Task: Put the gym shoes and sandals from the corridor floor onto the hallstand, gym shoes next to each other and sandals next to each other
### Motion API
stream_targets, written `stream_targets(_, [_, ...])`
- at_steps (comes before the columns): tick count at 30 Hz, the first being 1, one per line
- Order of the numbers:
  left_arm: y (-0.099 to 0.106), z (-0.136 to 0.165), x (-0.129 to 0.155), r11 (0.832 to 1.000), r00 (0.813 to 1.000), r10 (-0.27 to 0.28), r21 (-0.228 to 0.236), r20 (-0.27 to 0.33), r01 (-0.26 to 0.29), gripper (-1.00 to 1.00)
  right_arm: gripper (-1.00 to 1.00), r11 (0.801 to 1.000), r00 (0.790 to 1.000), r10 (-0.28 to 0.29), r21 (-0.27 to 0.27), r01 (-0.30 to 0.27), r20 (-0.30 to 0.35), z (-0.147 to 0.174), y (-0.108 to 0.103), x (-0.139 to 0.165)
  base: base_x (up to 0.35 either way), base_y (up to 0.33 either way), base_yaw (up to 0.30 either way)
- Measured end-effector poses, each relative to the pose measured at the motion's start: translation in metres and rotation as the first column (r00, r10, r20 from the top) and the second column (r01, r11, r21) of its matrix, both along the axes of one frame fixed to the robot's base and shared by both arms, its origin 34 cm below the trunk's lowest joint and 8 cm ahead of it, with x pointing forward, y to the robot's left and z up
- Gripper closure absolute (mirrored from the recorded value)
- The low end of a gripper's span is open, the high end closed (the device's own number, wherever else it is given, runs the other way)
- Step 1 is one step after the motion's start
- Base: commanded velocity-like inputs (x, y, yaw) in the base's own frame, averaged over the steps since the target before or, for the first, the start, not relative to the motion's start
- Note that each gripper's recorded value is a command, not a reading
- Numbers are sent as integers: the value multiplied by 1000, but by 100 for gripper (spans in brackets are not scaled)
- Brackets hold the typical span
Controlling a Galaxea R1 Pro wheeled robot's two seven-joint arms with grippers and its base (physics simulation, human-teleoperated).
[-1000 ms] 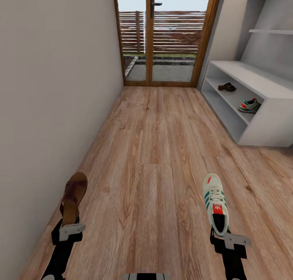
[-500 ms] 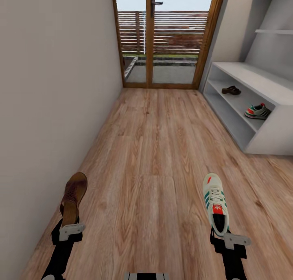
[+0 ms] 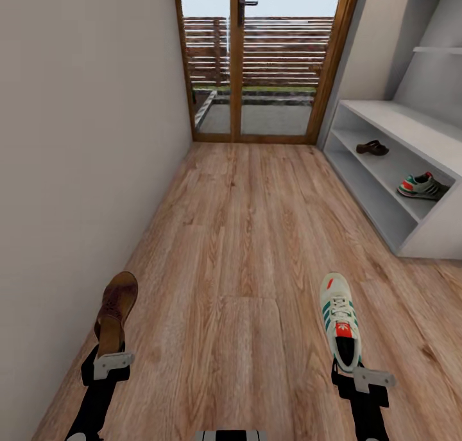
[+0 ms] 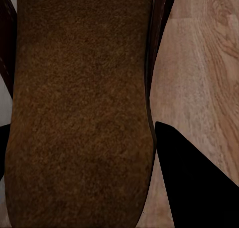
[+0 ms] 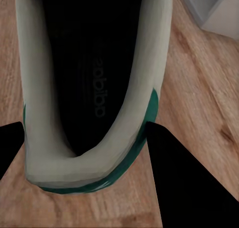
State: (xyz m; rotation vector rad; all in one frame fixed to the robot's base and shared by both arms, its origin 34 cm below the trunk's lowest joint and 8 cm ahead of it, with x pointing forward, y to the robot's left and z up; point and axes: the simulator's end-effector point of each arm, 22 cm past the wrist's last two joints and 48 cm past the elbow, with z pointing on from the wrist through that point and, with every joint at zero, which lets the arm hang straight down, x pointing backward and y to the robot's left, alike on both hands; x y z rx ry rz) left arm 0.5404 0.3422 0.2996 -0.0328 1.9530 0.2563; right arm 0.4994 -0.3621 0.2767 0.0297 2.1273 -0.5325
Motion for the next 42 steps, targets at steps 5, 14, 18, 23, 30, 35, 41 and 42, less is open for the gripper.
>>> stream_targets(5, [0, 0, 0, 1000, 1000, 1, 0, 0, -1, 100, 100, 1000, 1000, 0, 0, 0, 2, 1, 0, 0, 328, 0, 0])
stream_targets(14, [1, 0, 0, 1000, 1000, 2, 0, 0, -2, 100, 100, 1000, 1000, -8, -3, 8, 13, 5, -3, 3, 328, 0, 0])
stream_targets(18, [1, 0, 0, 1000, 1000, 2, 0, 0, -2, 100, 100, 1000, 1000, -10, -3, 10, 14, 5, -4, 3, 328, 0, 0])
stream_targets(23, [1, 0, 0, 1000, 1000, 2, 0, 0, -2, 100, 100, 1000, 1000, -11, -2, 11, 11, 4, -5, 1, 328, 0, 0])
stream_targets(30, [1, 0, 0, 1000, 1000, 2, 0, 0, -2, 100, 100, 1000, 1000, -10, 0, 10, 8, 3, -4, 1, 328, 0, 0])
stream_targets(35, [1, 0, 0, 1000, 1000, 2, 1, 0, -2, 100, 100, 1000, 1000, -9, 1, 9, 6, 2, -3, 0, 328, 0, 0])
stream_targets(41, [1, 0, 0, 1000, 1000, 2, 0, 0, -2, 100, 100, 1000, 1000, -9, 2, 9, 5, 2, -3, 0, 328, 0, 0])
stream_targets(42, [1, 0, 0, 1000, 1000, 2, 0, 0, -2, 100, 100, 1000, 1000, -9, 2, 9, 5, 2, -3, 0, 328, 0, 0])
